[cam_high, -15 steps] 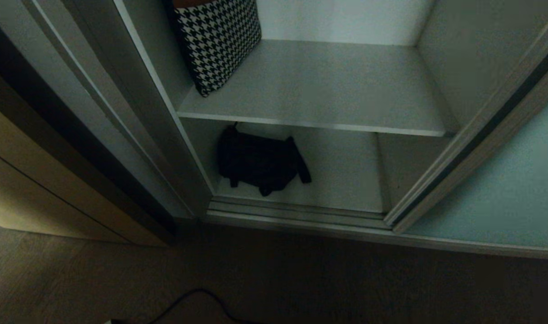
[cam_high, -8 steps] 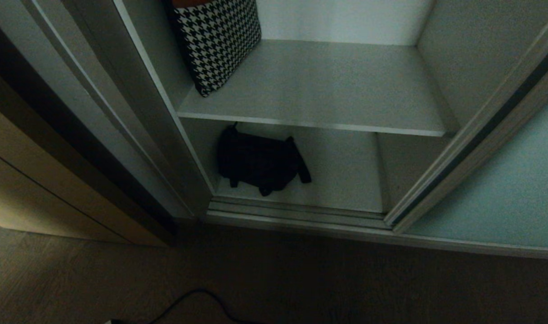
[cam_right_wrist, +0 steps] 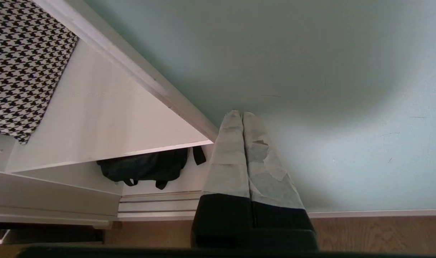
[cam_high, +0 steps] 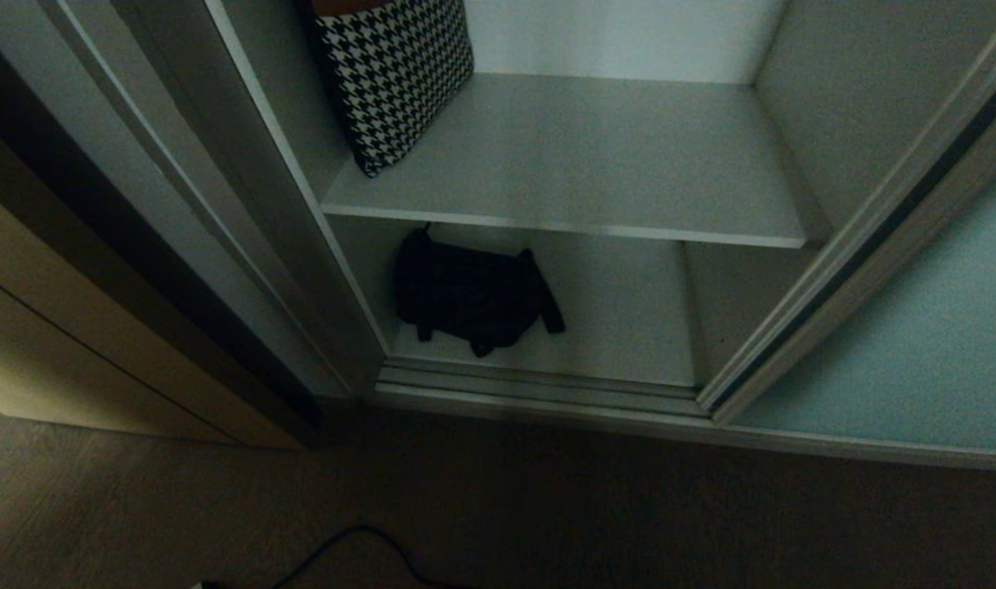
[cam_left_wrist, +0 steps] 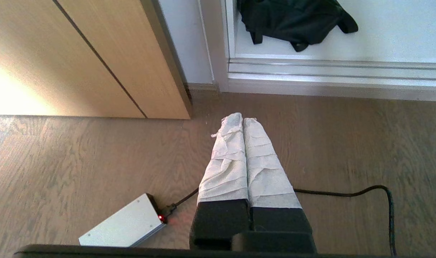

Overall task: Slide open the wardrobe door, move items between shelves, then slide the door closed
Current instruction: Close the door

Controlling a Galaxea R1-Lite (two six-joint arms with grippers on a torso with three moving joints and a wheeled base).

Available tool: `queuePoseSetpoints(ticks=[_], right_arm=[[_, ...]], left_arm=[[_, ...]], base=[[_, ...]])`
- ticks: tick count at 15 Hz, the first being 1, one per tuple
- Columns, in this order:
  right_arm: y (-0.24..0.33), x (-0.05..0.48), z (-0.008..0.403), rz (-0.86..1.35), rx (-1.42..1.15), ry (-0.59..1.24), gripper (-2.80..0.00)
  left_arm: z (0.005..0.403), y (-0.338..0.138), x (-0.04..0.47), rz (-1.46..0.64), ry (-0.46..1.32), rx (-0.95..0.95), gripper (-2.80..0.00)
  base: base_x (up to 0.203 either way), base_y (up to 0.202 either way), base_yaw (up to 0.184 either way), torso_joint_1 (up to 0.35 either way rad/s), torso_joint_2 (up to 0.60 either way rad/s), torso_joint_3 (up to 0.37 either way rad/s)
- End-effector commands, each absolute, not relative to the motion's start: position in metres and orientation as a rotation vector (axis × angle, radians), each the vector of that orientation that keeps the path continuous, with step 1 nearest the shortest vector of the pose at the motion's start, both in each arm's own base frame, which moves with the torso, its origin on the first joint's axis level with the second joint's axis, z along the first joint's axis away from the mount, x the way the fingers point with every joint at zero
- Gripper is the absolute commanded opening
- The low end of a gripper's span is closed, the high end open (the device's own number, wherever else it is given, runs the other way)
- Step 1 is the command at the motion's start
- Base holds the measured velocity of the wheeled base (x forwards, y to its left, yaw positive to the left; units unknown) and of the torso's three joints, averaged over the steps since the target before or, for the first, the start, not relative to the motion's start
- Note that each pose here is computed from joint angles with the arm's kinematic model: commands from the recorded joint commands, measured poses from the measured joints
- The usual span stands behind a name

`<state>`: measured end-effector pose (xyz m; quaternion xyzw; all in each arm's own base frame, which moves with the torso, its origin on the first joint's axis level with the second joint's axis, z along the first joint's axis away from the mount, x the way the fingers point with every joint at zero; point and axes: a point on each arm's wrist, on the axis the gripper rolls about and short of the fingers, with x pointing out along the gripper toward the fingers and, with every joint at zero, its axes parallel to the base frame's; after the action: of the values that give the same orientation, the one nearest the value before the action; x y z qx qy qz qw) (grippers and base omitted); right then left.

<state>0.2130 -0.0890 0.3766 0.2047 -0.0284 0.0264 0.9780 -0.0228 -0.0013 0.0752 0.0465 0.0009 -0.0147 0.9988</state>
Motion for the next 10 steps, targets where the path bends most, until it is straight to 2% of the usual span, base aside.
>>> queuePoseSetpoints(ticks=[1,10], right_arm=[[-0.088,0.212,0.376,0.058,0.412,-0.059,-2.8],[-0.046,0.216,0.377,0.229,0.399,-0.036,-2.8]], left_arm=[[0.075,-0.001,-0.023,-0.029,0.003,0.093,-2.8],[0.075,-0.001,-0.023,-0.029,0.003,0.093,-2.8]], base=[[0.0,0.0,0.0,0.0,0.0,0.0],[0.0,0.0,0.0,0.0,0.0,0.0]])
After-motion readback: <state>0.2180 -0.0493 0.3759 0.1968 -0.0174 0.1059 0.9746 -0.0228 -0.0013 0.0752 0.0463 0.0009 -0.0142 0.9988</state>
